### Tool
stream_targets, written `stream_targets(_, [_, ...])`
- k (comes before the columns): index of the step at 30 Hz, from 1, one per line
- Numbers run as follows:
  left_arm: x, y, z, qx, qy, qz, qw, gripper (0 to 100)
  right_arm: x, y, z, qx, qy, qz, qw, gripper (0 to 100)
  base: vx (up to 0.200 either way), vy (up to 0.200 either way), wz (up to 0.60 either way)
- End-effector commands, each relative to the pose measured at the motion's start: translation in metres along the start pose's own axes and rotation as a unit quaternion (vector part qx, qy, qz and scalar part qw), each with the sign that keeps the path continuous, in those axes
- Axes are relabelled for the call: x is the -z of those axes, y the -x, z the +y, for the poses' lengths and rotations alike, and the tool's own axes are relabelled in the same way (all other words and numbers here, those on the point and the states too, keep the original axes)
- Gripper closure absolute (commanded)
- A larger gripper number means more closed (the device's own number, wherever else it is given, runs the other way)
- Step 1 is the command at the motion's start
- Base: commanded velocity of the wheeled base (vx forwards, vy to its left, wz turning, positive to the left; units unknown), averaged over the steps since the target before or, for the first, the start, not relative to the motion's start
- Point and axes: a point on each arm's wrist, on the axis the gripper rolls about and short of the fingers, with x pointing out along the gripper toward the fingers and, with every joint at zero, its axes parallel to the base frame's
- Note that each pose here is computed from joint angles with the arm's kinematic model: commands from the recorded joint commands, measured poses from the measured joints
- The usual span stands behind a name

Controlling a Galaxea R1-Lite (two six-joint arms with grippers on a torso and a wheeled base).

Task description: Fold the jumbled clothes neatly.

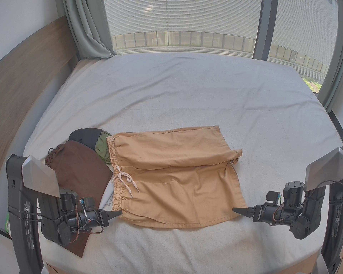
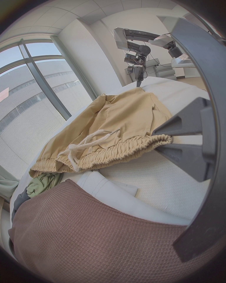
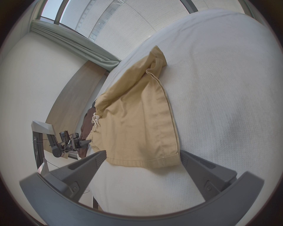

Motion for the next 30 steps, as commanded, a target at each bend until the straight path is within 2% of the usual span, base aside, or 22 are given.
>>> stream_targets(1, [0.0,0.0,0.0,0.0,0.0,0.0,1.0,100,-0.009,0.008,0.009,-0.01,0.008,-0.018,0.9998,0,0.0,0.0,0.0])
stream_targets(19, [0.002,-0.001,0.001,0.0,-0.007,0.003,1.0,100,-0.005,0.005,0.004,-0.006,0.002,-0.009,0.9999,0,0.0,0.0,0.0])
stream_targets(20, [0.002,-0.001,0.001,0.0,-0.007,0.003,1.0,100,-0.005,0.005,0.004,-0.005,0.001,-0.009,0.9999,100,0.0,0.0,0.0])
stream_targets(30, [0.002,-0.001,0.002,-0.001,-0.006,0.003,1.0,100,-0.003,0.002,-0.003,0.003,-0.004,-0.008,1.0,100,0.0,0.0,0.0])
